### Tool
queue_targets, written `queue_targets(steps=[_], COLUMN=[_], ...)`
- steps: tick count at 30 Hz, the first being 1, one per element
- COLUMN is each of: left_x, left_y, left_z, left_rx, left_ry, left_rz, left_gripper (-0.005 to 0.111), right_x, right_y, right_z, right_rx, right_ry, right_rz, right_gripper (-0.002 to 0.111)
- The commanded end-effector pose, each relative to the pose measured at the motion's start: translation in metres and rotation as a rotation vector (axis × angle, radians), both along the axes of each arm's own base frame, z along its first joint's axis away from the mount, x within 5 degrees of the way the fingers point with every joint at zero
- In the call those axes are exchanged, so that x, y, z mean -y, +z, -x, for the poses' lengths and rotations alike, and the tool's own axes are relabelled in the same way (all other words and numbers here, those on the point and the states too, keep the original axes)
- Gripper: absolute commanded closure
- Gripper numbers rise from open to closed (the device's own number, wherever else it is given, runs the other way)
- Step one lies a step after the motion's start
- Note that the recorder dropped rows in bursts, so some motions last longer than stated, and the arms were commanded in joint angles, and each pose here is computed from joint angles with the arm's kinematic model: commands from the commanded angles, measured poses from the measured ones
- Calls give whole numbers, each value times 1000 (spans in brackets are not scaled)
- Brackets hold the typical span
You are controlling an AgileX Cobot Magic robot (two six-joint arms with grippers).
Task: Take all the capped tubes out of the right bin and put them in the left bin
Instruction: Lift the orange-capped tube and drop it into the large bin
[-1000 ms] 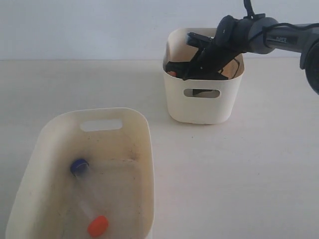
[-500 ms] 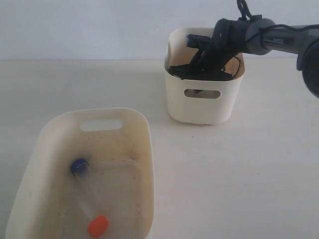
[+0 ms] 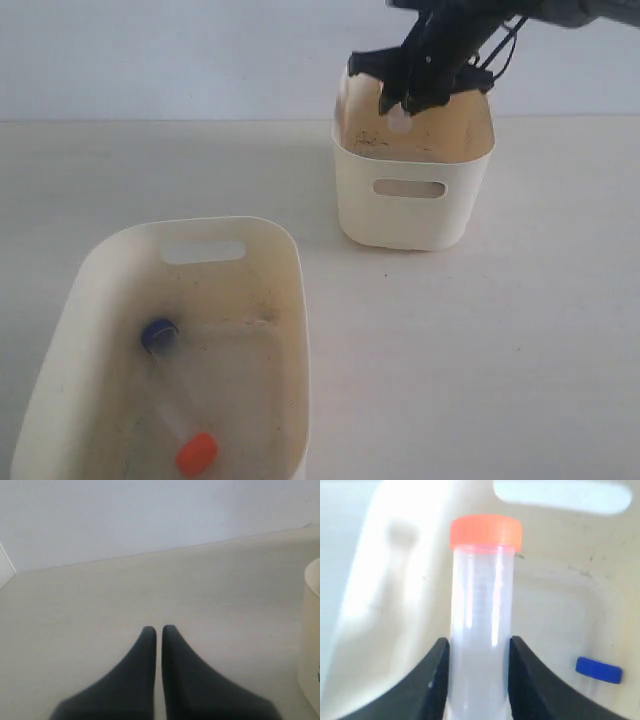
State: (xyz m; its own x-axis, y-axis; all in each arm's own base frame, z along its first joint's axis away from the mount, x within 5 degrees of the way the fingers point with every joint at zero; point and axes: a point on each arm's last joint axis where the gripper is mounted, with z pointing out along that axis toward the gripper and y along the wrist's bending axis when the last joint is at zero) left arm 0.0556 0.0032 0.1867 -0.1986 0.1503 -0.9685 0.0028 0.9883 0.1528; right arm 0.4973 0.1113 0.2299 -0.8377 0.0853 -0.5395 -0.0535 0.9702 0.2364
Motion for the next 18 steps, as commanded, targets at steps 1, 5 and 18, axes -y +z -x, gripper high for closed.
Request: queue_targets(steps=[1,5,18], left_x=[0,0,0], left_y=[3,3,3], left_z=[0,0,0], left_rx=[21,21,21], left_ry=[1,1,1], left_rz=[13,13,13], left_gripper=[102,102,102], right_x=[9,7,-58], right_y=[44,79,107], right_z=[15,43,214], right_rx=[35,36,213], right_ry=[11,73,347], right_rz=[28,50,-37], right_gripper=[108,108,108])
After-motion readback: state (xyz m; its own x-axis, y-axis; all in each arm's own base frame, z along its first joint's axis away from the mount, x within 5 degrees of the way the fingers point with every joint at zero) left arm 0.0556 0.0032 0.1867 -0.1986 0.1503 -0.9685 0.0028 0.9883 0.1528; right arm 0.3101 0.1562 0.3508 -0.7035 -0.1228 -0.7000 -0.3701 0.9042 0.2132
